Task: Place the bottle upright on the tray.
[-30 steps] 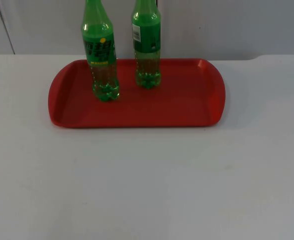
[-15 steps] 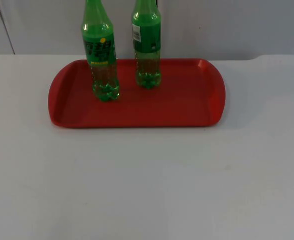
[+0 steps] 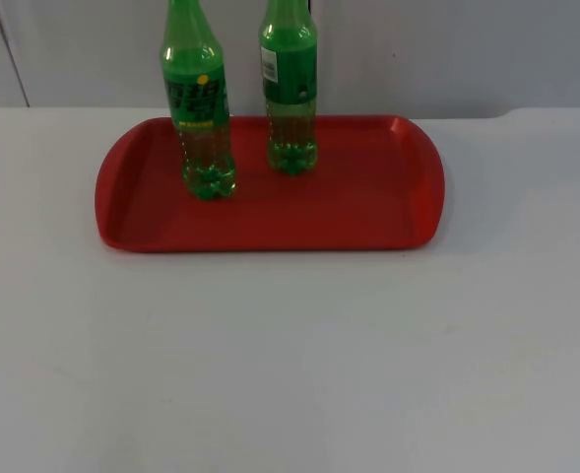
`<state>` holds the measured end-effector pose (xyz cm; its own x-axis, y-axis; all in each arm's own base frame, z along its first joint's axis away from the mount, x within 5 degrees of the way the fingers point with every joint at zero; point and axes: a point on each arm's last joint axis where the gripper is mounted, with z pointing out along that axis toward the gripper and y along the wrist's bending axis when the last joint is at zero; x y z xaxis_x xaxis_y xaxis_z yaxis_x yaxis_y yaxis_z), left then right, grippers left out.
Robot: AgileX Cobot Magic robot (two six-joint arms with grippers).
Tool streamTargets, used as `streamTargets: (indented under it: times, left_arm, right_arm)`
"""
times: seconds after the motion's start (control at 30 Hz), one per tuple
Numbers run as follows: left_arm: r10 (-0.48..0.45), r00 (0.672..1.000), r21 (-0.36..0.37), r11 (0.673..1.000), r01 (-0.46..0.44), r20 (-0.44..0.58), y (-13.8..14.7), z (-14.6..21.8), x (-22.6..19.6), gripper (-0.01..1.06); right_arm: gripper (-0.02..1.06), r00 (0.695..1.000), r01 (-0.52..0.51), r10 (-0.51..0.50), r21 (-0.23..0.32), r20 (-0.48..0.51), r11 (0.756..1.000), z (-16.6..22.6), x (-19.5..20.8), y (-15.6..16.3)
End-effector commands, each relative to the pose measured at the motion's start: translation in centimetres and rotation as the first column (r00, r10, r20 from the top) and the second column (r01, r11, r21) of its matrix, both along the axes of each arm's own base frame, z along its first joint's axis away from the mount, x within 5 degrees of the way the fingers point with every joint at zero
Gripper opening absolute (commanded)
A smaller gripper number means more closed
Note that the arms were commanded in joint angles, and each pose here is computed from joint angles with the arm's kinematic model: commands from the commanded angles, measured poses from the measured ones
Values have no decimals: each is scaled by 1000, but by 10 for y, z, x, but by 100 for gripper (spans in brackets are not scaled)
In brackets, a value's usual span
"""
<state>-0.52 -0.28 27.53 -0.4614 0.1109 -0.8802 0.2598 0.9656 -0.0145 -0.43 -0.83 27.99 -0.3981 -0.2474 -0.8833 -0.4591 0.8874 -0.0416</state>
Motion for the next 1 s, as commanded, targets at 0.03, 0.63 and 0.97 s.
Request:
streamTargets:
  times: [0.03, 0.63, 0.97]
  left_arm:
    - [6, 1000, 6, 1000, -6, 4, 1, -1, 0, 105]
    - [6, 1000, 6, 1000, -6, 4, 1, -1, 0, 105]
    - [6, 1000, 6, 1000, -6, 4, 1, -1, 0, 105]
  right_arm:
    - [95, 998, 67, -67, -1, 12, 998, 0, 0, 0]
    - [95, 942, 336, -336, -1, 12, 942, 0, -2, 2]
    - [95, 894, 447, -447, -1, 12, 895, 0, -3, 2]
